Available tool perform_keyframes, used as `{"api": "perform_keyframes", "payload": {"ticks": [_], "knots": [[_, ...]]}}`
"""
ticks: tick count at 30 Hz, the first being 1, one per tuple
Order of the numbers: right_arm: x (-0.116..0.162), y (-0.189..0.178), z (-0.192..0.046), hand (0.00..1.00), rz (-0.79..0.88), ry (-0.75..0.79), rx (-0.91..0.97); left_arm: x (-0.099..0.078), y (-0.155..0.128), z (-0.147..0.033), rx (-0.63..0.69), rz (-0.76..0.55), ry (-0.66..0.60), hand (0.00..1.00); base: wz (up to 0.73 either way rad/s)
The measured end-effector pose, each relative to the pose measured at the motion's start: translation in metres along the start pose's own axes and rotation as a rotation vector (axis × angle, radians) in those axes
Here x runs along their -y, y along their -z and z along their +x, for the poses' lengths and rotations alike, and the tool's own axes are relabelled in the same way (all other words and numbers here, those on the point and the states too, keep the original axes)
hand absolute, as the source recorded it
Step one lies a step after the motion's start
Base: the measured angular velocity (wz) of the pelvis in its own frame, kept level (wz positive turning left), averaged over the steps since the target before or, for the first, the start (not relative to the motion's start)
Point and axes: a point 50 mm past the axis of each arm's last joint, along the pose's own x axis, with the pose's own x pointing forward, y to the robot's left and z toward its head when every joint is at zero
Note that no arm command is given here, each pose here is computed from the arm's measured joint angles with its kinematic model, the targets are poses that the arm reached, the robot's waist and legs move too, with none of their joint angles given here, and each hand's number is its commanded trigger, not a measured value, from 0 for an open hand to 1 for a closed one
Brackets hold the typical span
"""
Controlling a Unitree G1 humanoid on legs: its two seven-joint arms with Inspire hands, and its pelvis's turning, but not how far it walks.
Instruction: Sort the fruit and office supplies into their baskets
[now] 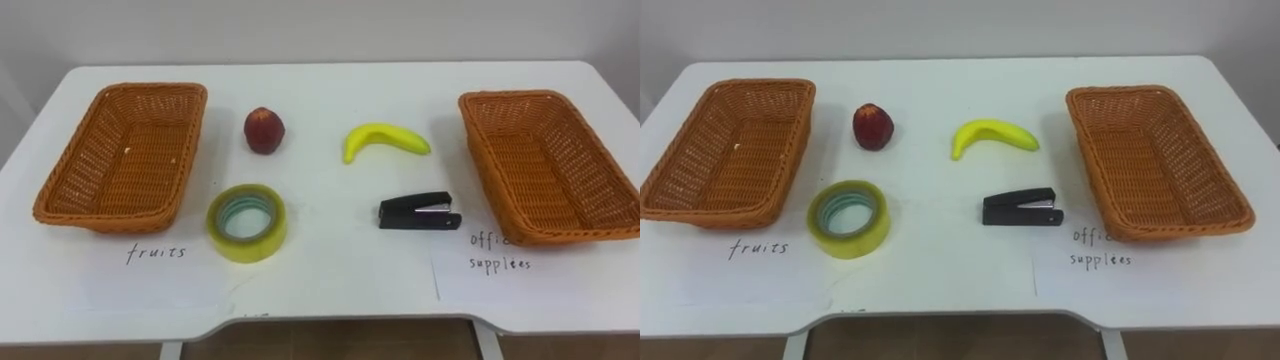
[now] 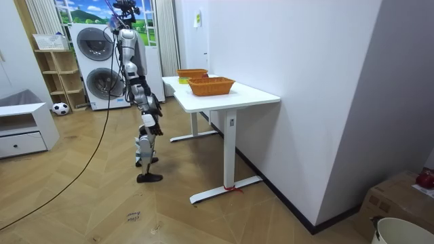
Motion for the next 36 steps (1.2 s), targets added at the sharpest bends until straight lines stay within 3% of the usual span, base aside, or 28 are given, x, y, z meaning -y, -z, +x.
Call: {"api": "perform_keyframes", "payload": {"ticks": [11,18,22,27,29,36], "knots": [[0.040,0.008,-0.010,0.00,0.419,0.161,0.038,-0.023,0.019,-0.005,-0.052,-0.114,-0.073,0.00,-0.02],[0.058,0.007,-0.015,0.00,0.605,0.281,0.069,-0.041,0.019,-0.006,-0.049,-0.135,-0.129,0.00,-0.06],[0.066,0.005,-0.018,0.00,0.663,0.345,0.082,-0.041,0.021,-0.006,-0.062,-0.134,-0.141,0.00,-0.04],[0.079,-0.017,-0.023,0.00,0.774,0.435,0.165,-0.044,0.025,-0.007,-0.079,-0.142,-0.155,0.00,0.00],[0.087,-0.042,-0.031,0.00,0.877,0.459,0.276,-0.047,0.030,-0.009,-0.087,-0.151,-0.168,0.00,0.00],[0.107,-0.099,-0.058,0.00,0.990,0.580,0.499,-0.055,0.017,-0.010,-0.027,-0.147,-0.200,0.00,-0.02]]}}
